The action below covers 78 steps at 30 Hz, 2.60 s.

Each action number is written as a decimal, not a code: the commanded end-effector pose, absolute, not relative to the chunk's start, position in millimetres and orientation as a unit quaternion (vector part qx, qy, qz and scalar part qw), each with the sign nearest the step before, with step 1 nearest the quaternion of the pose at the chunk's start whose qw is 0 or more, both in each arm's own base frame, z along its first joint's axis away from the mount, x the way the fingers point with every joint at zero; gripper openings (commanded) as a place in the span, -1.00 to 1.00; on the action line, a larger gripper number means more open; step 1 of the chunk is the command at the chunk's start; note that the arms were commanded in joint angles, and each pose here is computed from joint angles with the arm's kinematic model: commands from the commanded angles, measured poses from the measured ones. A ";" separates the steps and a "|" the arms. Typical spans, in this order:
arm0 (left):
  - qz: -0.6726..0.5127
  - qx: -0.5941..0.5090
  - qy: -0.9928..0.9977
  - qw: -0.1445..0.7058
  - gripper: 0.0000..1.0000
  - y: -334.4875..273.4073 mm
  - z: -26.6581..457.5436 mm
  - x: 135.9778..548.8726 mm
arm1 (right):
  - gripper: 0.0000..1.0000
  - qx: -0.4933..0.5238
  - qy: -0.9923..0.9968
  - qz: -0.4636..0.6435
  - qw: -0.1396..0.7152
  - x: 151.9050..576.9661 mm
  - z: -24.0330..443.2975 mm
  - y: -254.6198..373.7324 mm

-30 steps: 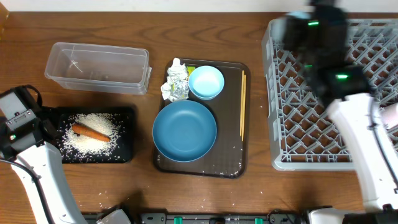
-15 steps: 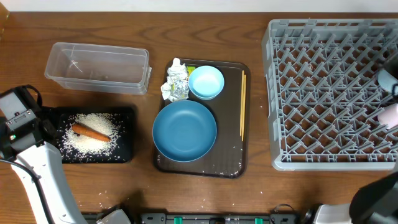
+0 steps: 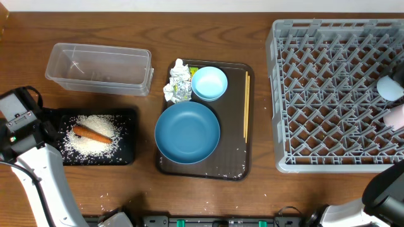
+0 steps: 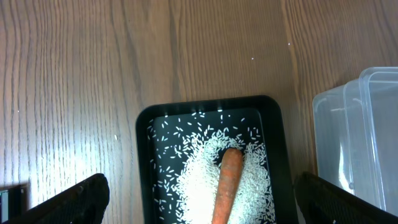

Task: Sort waste into correct bins and load items into the dishwasher rack

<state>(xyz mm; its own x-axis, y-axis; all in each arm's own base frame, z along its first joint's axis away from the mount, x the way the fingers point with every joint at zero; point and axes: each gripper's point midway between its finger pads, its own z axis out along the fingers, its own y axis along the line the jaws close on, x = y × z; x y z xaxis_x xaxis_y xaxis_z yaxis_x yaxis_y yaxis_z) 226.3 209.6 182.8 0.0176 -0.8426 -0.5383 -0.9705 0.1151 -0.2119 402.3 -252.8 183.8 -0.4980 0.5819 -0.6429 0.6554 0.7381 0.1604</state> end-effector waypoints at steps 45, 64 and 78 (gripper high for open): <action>0.120 -0.662 0.685 0.281 0.94 212.0 182.7 223.8 | 0.18 -0.122 0.897 0.129 0.404 413.8 202.7 288.4; 0.120 -0.662 0.685 0.281 0.94 212.0 182.7 223.8 | 0.28 -0.171 0.939 0.135 0.267 437.6 120.3 331.0; 0.120 -0.662 0.685 0.281 0.94 212.0 182.7 223.8 | -0.15 -0.176 0.957 0.086 0.212 449.0 58.3 333.2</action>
